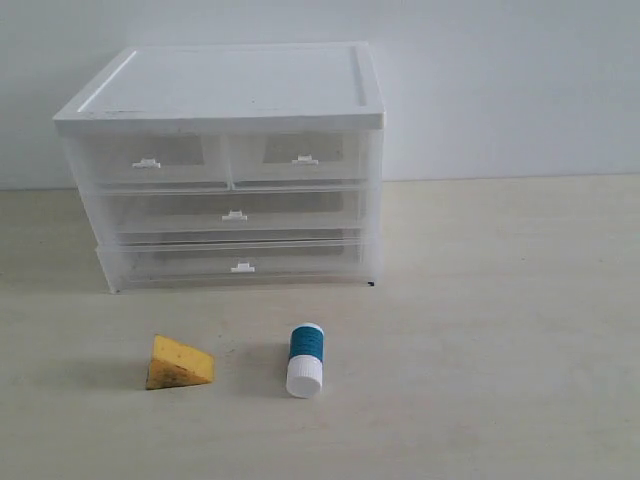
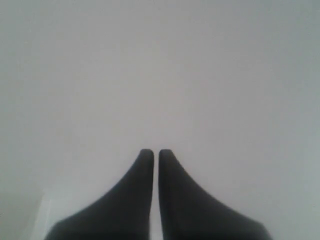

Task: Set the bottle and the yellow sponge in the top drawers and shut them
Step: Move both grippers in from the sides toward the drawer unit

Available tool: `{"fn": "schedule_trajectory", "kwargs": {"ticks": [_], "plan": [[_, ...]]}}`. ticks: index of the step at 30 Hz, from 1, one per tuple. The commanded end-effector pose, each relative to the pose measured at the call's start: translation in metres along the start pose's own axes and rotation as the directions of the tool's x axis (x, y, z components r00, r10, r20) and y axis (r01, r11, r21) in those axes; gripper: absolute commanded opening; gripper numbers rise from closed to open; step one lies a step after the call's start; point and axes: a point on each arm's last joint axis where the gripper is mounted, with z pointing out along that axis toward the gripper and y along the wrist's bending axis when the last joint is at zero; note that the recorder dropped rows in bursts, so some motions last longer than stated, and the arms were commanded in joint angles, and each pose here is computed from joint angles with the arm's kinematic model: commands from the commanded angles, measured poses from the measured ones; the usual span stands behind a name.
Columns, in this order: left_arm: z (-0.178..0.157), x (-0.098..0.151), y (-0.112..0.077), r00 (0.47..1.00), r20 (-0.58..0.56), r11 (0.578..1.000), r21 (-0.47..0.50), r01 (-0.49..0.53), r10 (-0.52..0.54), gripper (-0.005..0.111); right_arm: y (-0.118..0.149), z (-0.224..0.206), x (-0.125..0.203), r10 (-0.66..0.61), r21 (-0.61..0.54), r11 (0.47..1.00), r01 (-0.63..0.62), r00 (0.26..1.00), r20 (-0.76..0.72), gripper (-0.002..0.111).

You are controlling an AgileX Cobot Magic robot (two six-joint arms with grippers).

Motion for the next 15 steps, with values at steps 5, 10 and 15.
{"fn": "schedule_trajectory", "kwargs": {"ticks": [5, 10, 15], "plan": [[0.058, 0.089, 0.044, 0.853, -0.512, 0.995, -0.038, 0.093, -0.099, 0.004, -0.008, 0.068, 0.036, 0.1, -0.059, 0.99, -0.129, 0.929, -0.357, 0.0], [0.08, 0.15, 0.084, 0.715, -0.671, 0.981, -0.124, 0.152, -0.196, 0.004, -0.02, 0.088, 0.072, 0.185, -0.047, 0.971, -0.236, 0.855, -0.484, 0.0], [0.116, 0.205, 0.122, 0.62, -0.727, 0.931, -0.072, 0.358, -0.295, 0.004, -0.045, 0.101, 0.127, 0.285, 0.066, 0.948, -0.313, 0.735, -0.615, 0.0]]}}
